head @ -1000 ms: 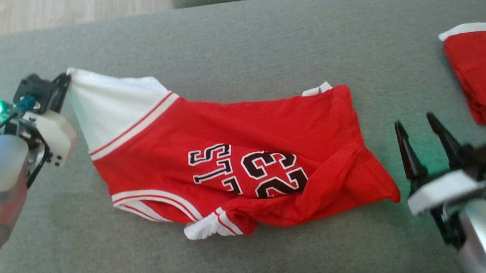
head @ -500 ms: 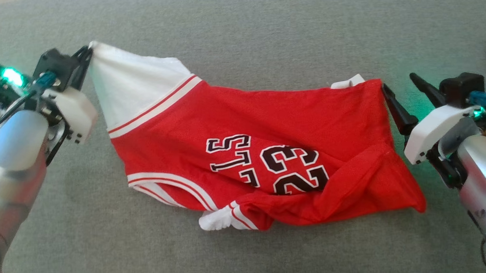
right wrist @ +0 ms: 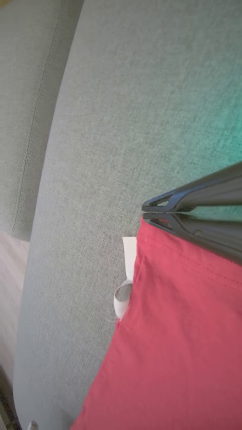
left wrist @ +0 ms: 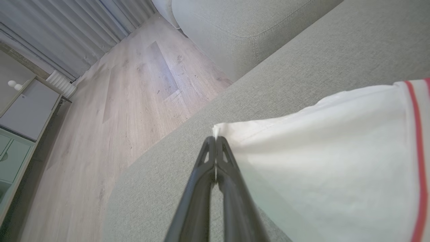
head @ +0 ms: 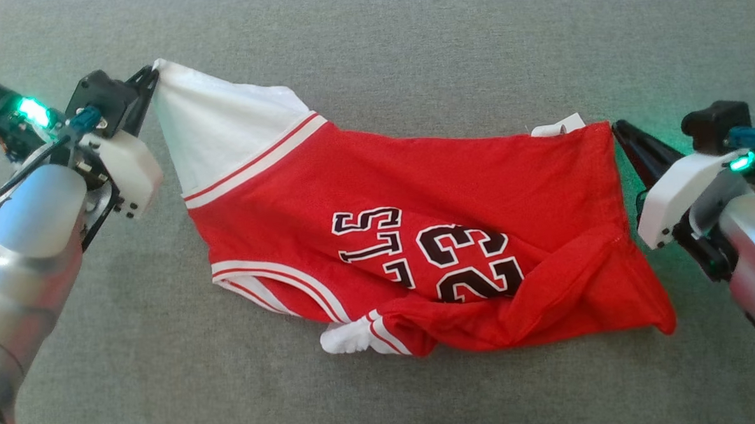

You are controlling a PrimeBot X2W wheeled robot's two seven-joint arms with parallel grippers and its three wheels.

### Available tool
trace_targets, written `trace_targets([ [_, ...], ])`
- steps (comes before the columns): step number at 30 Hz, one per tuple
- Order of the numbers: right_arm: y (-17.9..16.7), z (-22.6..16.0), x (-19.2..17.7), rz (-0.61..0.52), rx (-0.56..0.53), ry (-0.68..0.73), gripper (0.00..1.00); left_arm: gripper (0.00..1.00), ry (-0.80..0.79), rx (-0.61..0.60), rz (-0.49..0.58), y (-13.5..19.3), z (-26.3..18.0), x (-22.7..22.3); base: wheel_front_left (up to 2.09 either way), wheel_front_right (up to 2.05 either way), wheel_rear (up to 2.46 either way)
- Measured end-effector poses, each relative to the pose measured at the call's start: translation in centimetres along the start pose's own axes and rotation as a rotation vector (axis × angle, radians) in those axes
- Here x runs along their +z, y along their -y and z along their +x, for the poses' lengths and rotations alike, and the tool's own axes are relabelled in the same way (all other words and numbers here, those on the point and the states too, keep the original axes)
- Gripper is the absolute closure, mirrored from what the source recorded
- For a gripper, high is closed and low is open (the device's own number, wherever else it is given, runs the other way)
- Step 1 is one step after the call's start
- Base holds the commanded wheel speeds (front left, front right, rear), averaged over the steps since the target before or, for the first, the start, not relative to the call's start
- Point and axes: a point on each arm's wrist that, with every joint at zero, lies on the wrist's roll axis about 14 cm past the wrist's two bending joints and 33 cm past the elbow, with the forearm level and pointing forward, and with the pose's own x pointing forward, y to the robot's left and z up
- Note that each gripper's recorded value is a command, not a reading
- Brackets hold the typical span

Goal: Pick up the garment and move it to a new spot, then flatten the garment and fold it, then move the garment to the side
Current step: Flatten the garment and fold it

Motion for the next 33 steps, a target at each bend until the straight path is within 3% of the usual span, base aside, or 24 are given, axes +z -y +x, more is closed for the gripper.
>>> trace_targets([
  [7,1.0,-0.2,3.3,-0.032,-0.011,0.114,1.0,1.0,0.033,0.017,0.007,-0.6,-0.4,0.9,0.0,0.0,0.0],
  [12,0.6,-0.3,2.6,-0.01,0.003,0.086,1.0,1.0,0.038,0.022,0.008,-0.8,-0.6,1.0,0.0,0.0,0.0],
  [13,0.4,-0.2,2.3,0.009,0.007,0.071,0.65,1.0,0.035,0.019,0.007,-0.7,-0.6,0.9,0.0,0.0,0.0],
  [14,0.2,-0.1,2.0,0.023,0.012,0.057,0.0,1.0,0.031,0.019,0.006,-0.7,-0.6,0.7,0.0,0.0,0.0],
  [20,-0.9,0.5,0.0,0.03,0.05,-0.006,0.0,1.0,0.015,0.007,0.001,-0.2,-0.3,0.0,0.0,0.0,0.0],
  [21,-1.1,0.7,-0.3,0.025,0.055,-0.017,0.11,1.0,0.013,0.007,0.001,-0.2,-0.3,0.0,0.0,0.0,0.0],
  [22,-1.2,0.7,-0.6,0.025,0.06,-0.033,0.36,1.0,0.012,0.008,0.002,-0.2,-0.3,0.0,0.0,0.0,0.0],
  [24,-1.5,0.9,-0.9,0.019,0.07,-0.045,0.64,1.0,0.014,0.007,0.004,-0.4,-0.2,0.1,0.0,0.0,0.0],
  [25,-1.5,1.0,-0.9,0.012,0.073,-0.048,0.92,1.0,0.021,0.008,0.004,-0.5,-0.2,0.3,0.0,0.0,0.0],
  [26,-1.5,1.1,-0.7,0.005,0.076,-0.047,1.0,1.0,0.022,0.009,0.005,-0.6,-0.2,0.3,0.0,0.0,0.0],
  [33,0.3,1.5,2.0,-0.03,0.034,0.047,1.0,1.0,0.03,0.01,0.004,-0.5,0.0,0.3,0.0,0.0,0.0],
])
